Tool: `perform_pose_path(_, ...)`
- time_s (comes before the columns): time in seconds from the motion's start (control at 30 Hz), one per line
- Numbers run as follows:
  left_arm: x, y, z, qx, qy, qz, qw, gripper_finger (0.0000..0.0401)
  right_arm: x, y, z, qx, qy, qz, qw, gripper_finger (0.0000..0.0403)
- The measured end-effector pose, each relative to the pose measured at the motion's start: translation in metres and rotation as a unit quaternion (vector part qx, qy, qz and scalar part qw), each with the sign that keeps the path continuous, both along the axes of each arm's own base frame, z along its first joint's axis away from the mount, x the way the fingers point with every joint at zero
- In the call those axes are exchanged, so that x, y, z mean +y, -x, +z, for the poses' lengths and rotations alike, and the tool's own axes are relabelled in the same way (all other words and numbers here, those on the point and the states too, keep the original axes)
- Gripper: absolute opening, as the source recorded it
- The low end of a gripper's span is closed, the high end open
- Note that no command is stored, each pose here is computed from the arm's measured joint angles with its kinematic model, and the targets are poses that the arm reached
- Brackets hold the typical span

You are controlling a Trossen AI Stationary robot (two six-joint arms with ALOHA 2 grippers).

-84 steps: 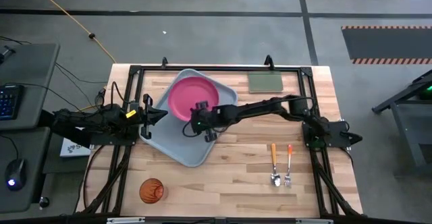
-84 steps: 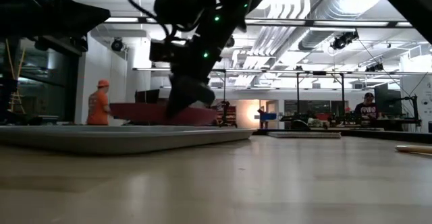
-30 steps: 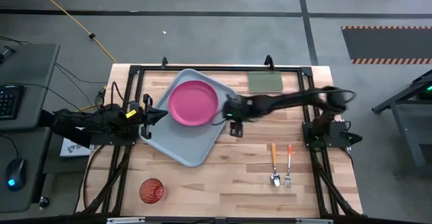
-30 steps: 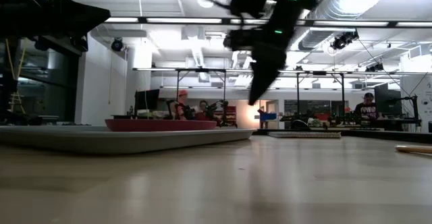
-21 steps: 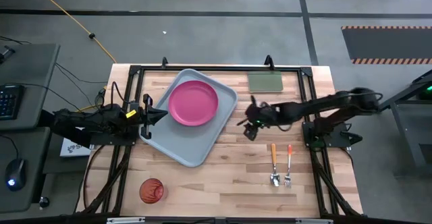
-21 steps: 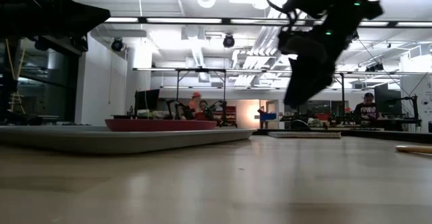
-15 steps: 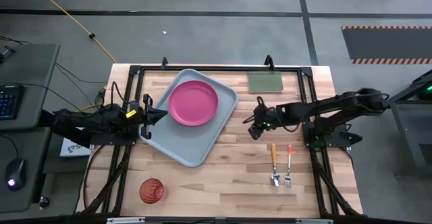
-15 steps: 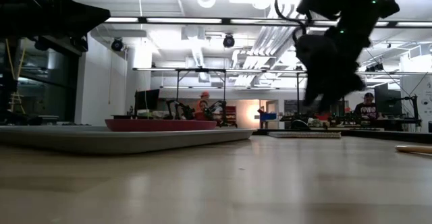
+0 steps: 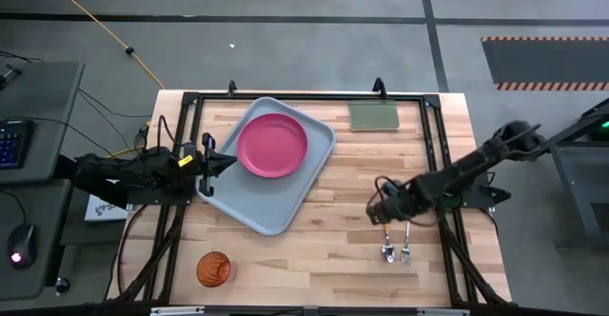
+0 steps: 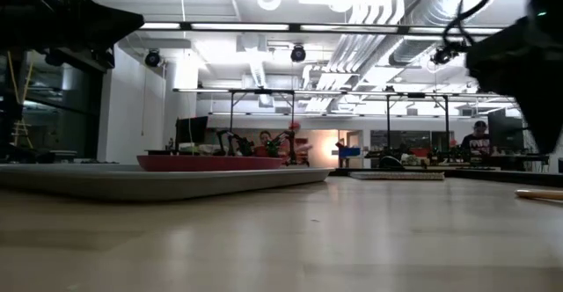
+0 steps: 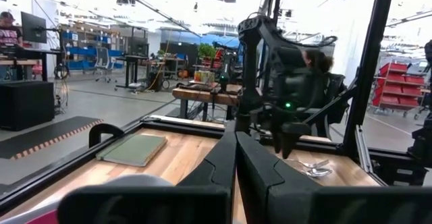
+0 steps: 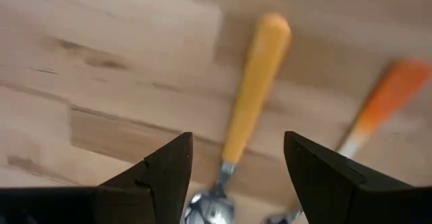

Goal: Pick and place plate/cup/fork/spoon on tray
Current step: Put the yellow spoon on the grey tray to the bottom of the pink plate

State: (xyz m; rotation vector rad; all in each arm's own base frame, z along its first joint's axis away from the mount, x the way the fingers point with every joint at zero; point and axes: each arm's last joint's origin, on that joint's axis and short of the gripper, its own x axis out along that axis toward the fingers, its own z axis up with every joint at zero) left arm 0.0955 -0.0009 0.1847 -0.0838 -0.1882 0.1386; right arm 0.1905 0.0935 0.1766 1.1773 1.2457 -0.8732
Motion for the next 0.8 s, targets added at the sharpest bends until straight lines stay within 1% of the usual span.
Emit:
perform_pose_path(0.13,0.000,0.000,0.000,0.001,0.000,0.000,1.000,0.0003,0.018,0.006,-0.010,0.034,-0.004,-0.040,0.999,0.0224)
perform_pose_path(0.27,0.000,0.000,0.000,0.001,0.000,0.000,1.000,0.0003,0.029,0.005,-0.023,0.062,-0.006,-0.053,0.997,0.0224)
perform_pose_path(0.5,0.000,0.000,0.000,0.001,0.001,0.000,1.000,0.0003,0.037,-0.007,-0.034,0.029,-0.015,-0.056,0.998,0.0224)
perform_pose_path(0.8,0.000,0.000,0.000,0.001,0.001,0.000,1.000,0.0003,0.039,-0.010,-0.043,0.050,-0.016,-0.070,0.996,0.0224)
